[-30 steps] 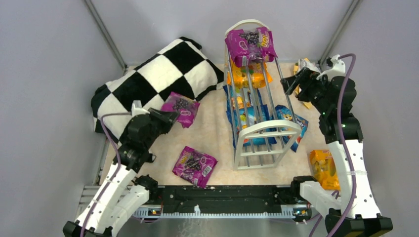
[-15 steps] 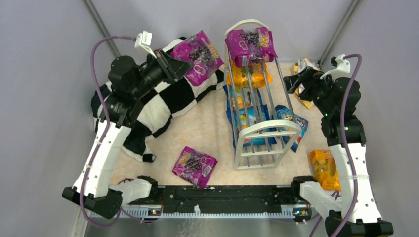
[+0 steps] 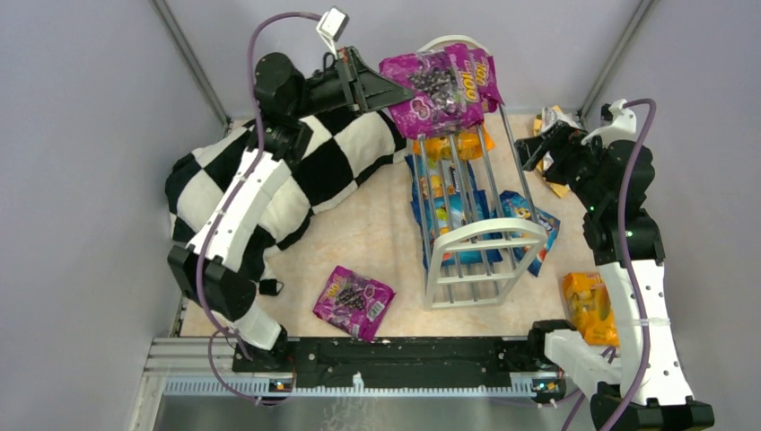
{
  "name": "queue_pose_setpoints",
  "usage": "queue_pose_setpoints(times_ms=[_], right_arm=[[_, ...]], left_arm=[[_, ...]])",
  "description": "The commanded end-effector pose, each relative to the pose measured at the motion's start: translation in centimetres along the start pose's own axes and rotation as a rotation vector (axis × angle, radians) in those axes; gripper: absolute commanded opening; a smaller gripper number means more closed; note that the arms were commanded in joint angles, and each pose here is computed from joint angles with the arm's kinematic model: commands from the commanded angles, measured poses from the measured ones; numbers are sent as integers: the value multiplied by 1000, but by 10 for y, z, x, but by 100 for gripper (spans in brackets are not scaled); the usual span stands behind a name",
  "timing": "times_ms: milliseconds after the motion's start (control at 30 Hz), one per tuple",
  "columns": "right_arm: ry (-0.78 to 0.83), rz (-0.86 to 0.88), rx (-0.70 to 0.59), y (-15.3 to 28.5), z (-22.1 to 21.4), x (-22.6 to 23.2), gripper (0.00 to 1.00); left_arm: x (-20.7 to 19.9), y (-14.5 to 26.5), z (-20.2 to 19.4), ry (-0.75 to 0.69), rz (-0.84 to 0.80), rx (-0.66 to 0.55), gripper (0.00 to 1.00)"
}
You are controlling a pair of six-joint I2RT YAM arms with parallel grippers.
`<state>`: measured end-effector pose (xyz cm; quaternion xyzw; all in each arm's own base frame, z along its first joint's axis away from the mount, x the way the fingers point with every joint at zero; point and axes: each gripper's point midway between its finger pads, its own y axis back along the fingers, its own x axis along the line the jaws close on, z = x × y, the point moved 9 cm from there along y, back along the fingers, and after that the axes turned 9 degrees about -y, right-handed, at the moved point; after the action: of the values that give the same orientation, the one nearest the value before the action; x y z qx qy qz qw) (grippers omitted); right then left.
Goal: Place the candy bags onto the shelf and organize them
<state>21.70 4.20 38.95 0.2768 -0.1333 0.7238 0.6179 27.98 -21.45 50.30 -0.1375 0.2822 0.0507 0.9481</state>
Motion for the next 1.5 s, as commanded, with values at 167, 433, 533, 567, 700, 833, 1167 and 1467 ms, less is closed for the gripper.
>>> queue_pose_setpoints(times_ms=[167, 433, 533, 567, 700, 833, 1167, 1467], right_arm=[[30, 22, -68, 10, 14, 9, 90], [37, 10, -75, 12, 12, 7, 91], [36, 8, -78, 12, 12, 6, 91], [36, 9, -78, 12, 12, 6, 91], [37, 12, -77, 13, 11, 7, 91], [44, 2, -87, 16, 12, 6, 91], [47, -3, -89, 17, 11, 5, 91], [50, -8, -85, 16, 9, 3, 92]], left_arm=[[-11, -41, -2, 237, -269, 55, 0], [4, -73, -39, 466, -293, 111, 0], [20, -73, -47, 515, -230, 91, 0], [26, -73, -48, 521, -199, 84, 0], [44, -73, -56, 588, -115, 50, 0], [68, -58, -63, 683, -46, -30, 0], [91, -52, -58, 677, 0, -67, 0], [94, -45, -50, 620, 9, -76, 23]])
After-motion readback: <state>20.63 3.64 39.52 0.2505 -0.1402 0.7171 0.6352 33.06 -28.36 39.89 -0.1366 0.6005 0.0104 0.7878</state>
